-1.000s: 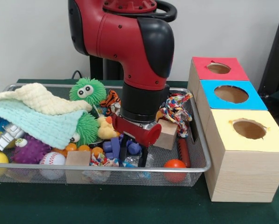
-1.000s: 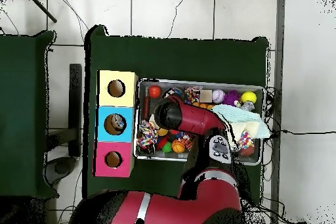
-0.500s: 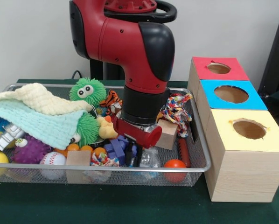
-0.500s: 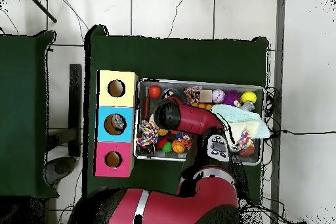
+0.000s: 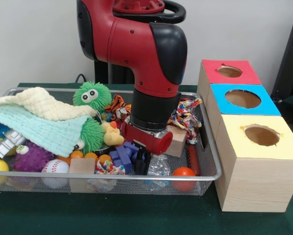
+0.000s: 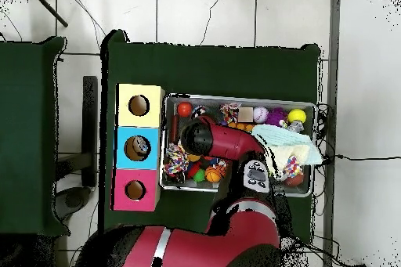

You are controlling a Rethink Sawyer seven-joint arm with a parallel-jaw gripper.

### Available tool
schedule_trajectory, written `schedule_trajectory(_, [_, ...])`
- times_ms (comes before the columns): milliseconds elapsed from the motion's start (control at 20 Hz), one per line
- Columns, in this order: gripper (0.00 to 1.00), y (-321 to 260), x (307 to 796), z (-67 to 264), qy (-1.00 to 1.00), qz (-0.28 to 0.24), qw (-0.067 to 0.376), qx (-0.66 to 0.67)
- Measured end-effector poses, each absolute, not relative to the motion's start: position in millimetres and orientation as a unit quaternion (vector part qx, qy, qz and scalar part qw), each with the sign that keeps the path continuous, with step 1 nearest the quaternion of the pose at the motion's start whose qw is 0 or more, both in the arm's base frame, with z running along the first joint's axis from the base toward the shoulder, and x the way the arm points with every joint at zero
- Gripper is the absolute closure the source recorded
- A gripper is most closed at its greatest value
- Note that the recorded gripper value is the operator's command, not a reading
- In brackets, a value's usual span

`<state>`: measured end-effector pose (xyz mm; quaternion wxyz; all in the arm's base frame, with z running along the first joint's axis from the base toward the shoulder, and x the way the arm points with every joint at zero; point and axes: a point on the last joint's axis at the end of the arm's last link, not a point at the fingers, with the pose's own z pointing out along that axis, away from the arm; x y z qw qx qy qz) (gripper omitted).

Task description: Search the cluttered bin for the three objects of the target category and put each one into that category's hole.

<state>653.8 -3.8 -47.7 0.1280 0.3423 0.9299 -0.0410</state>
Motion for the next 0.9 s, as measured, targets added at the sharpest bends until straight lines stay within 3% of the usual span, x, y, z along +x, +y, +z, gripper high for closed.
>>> schedule_trajectory(800, [1.00, -4.5, 653.2, -48.3, 0.931, -0.041, 0.129, 0.339])
schedule_trajectory(850, [0.00, -4.5, 653.0, -48.4, 0.931, -0.042, 0.129, 0.339])
schedule_trajectory(900, [0.00, -4.5, 652.2, -48.7, 0.931, -0.043, 0.129, 0.338])
